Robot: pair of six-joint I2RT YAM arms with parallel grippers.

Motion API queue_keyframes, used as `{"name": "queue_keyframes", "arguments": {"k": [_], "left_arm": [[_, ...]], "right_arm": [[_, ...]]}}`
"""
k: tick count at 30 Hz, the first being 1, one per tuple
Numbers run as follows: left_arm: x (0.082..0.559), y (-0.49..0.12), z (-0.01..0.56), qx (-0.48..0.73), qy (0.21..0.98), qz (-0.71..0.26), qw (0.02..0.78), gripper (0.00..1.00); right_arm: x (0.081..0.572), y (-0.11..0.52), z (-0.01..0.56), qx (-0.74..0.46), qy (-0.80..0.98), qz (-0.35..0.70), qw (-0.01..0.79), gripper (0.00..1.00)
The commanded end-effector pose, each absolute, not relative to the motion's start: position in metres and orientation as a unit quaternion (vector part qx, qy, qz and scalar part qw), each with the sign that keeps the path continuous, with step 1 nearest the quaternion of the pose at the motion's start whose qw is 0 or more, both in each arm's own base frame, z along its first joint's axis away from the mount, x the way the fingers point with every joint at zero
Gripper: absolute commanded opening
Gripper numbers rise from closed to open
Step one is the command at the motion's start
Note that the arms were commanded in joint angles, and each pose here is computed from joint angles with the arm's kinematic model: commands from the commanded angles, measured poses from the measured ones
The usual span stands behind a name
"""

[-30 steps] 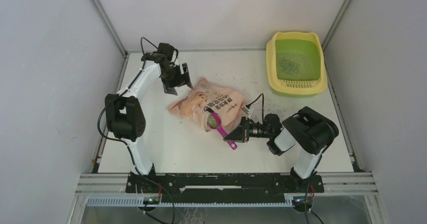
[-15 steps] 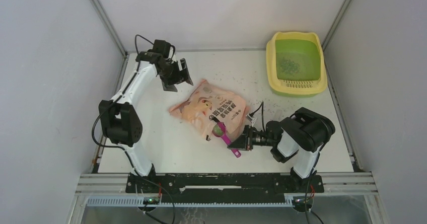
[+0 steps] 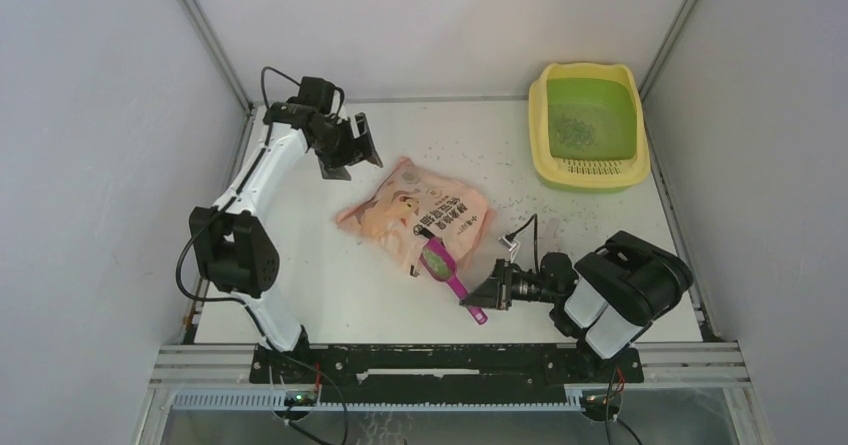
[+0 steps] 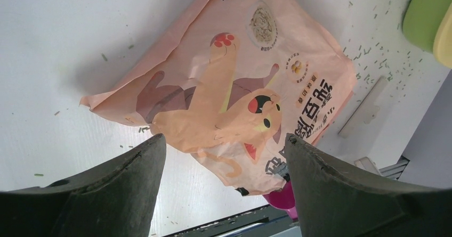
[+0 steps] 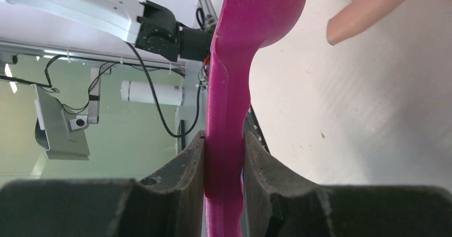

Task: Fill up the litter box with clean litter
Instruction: 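Scoop the cat litter from the cat litter bag, then pour the cat litter into the litter box.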

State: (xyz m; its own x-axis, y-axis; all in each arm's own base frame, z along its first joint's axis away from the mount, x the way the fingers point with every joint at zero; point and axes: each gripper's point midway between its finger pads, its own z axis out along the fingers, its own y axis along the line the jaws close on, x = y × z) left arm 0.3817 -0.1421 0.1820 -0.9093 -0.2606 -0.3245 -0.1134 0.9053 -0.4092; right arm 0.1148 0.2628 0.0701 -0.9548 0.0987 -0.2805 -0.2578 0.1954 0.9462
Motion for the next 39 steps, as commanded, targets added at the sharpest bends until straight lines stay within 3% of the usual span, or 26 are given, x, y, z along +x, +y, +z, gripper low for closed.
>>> {"name": "queue_keyframes", "arguments": {"k": [1,15,23,29,39], "left_arm": [[0.372,-0.143,0.205,-0.095,0.949,-0.215,0.21,0.85],[0.375,-0.144,0.22,-0.088,0.945,-0.223,0.225,0.86],[0.376,-0.15,0.216,-0.082,0.944,-0.237,0.216,0.86],[0.377,-0.153,0.211,-0.077,0.944,-0.243,0.209,0.86],[0.379,-0.159,0.209,-0.065,0.942,-0.257,0.204,0.86]], "right_arm": [[0.099,0.251,0.085,-0.075,0.738,0.647,0.178,0.0],[0.099,0.241,0.101,-0.061,0.755,0.621,0.203,0.0],[0.12,0.211,0.162,-0.022,0.739,0.615,0.275,0.0],[0.169,0.181,0.195,0.051,0.743,0.585,0.32,0.0],[0.28,0.079,0.249,0.207,0.738,0.489,0.417,0.0]]}}
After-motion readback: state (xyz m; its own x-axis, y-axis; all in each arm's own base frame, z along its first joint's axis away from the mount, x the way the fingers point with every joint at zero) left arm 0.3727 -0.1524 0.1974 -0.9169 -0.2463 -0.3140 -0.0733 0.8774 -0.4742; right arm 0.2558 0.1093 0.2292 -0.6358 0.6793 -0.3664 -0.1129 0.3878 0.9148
